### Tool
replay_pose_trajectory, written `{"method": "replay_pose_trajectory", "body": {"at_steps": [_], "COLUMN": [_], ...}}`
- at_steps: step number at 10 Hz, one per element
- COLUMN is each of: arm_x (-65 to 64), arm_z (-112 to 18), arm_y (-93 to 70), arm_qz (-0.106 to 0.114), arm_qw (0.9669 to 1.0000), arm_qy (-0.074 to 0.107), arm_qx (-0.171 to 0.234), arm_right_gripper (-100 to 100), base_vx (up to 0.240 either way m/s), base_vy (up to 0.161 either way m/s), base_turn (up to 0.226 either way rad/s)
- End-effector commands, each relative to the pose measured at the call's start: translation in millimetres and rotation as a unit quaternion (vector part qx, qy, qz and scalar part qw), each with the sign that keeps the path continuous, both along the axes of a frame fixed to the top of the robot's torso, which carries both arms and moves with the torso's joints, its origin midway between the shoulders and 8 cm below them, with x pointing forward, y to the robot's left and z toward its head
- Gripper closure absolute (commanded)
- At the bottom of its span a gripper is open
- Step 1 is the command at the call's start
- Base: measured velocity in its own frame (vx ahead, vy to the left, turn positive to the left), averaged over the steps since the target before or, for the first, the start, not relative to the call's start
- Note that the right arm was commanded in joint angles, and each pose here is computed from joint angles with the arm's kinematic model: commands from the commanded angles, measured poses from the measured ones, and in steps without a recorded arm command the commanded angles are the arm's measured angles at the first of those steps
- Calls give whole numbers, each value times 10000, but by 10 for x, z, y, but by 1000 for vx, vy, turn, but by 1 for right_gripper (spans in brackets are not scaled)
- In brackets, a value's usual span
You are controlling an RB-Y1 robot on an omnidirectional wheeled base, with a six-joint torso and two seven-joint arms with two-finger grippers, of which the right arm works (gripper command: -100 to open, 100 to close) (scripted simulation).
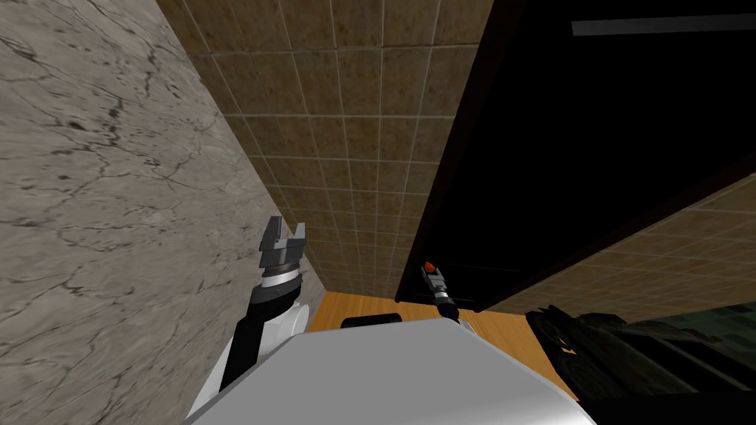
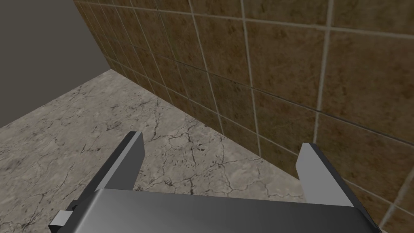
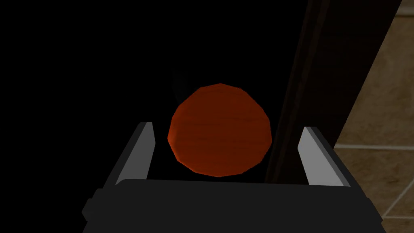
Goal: Pull the door open
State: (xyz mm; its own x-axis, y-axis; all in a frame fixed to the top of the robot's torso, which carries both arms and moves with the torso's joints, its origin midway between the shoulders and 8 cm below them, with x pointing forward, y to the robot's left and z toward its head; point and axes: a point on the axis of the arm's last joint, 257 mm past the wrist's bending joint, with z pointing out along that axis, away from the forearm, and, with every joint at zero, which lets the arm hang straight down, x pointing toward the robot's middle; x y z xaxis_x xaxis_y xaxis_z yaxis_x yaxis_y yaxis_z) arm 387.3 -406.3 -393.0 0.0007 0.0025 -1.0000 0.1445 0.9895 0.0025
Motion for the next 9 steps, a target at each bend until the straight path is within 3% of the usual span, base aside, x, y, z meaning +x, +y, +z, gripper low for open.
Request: {"method": "replay_pose_trajectory", "body": {"at_steps": [1, 2, 3, 8, 9], "arm_x": [-69, -40, -40, -40, -53], "arm_z": [12, 5, 5, 5, -41], "arm_y": [-138, -84, -84, -84, -167], "arm_qz": [-83, -51, -51, -51, -224], "arm_qw": [10000, 10000, 10000, 10000, 9997], "arm_qy": [-6, -2, -2, -2, 65], "arm_qx": [1, -4, -4, -4, 123], "arm_right_gripper": [-100, -100, 100, 100, 100], "base_vx": [177, 74, -8, -14, -25], "base_vy": [5, 6, -7, -2, 5], "base_turn": [88, 14, -21, 3, 15]}}
